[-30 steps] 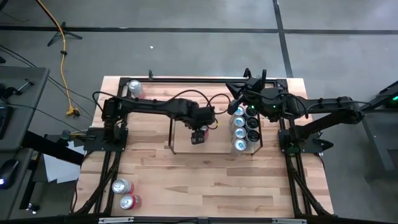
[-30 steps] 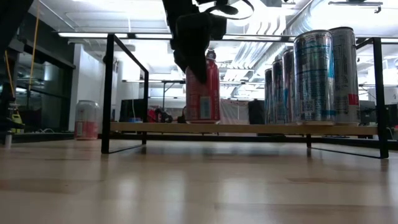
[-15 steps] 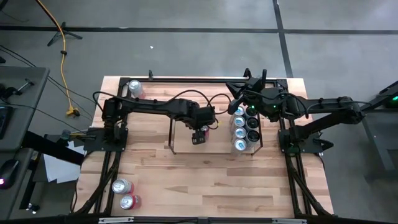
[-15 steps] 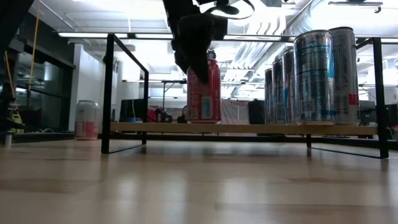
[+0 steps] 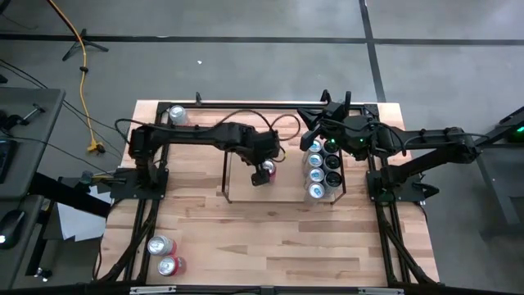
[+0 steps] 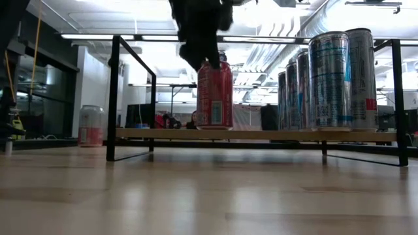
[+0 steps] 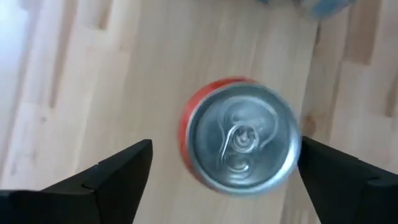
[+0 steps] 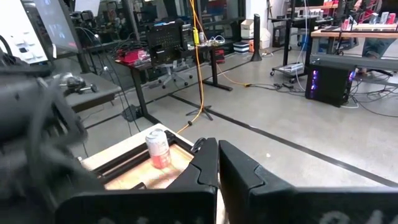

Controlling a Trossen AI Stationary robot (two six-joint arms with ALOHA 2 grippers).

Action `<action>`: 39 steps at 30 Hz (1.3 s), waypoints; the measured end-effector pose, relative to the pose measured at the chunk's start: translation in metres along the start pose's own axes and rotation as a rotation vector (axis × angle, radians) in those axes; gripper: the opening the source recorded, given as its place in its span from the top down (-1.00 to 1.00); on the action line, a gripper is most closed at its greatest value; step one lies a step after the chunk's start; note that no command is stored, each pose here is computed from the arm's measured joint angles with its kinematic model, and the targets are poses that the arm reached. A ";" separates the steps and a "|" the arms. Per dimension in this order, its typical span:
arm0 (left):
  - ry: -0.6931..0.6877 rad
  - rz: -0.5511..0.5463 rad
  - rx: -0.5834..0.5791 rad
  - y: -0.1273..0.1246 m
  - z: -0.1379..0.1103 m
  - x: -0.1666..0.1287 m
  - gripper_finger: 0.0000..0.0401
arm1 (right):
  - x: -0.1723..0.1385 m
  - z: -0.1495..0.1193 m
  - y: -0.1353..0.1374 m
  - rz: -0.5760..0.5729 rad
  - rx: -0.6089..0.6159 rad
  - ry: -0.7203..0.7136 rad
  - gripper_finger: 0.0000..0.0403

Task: Place canned beverage on shelf
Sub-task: Put the red soda can on the shelf

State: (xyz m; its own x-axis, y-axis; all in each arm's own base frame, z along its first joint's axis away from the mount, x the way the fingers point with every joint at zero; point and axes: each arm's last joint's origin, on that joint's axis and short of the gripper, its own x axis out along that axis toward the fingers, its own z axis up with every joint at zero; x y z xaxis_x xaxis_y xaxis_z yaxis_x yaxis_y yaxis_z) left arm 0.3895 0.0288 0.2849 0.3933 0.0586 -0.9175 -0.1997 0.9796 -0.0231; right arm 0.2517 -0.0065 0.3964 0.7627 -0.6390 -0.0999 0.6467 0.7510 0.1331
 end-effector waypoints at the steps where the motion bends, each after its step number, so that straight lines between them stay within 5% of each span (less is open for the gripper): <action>1: -0.020 -0.002 -0.002 0.001 0.000 -0.008 -0.75 | 0.000 0.000 0.000 0.000 -0.004 0.000 1.00; 12: -0.155 0.033 0.031 -0.006 -0.033 -0.091 -0.74 | 0.000 0.000 0.000 0.000 -0.023 -0.003 1.00; 23: -0.159 0.044 -0.021 -0.016 -0.082 -0.058 -0.69 | 0.000 0.000 0.000 -0.001 -0.021 -0.003 1.00; 27: -0.175 0.040 0.054 -0.018 -0.072 -0.062 -0.37 | 0.000 0.000 0.000 -0.001 -0.021 -0.003 1.00; 34: -0.078 0.032 0.147 -0.024 -0.048 -0.038 0.88 | 0.000 0.000 0.000 -0.001 -0.025 -0.001 1.00; 39: 0.036 0.069 0.176 -0.027 -0.046 -0.003 0.98 | 0.000 0.000 0.000 -0.002 -0.029 0.003 1.00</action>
State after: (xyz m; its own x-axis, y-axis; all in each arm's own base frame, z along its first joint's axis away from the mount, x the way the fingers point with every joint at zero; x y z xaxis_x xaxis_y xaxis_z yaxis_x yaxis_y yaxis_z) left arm 0.3523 -0.0067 0.2697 0.3515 0.1232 -0.9280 -0.0642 0.9921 0.1074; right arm 0.2517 -0.0066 0.3959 0.7614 -0.6399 -0.1035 0.6481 0.7544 0.1042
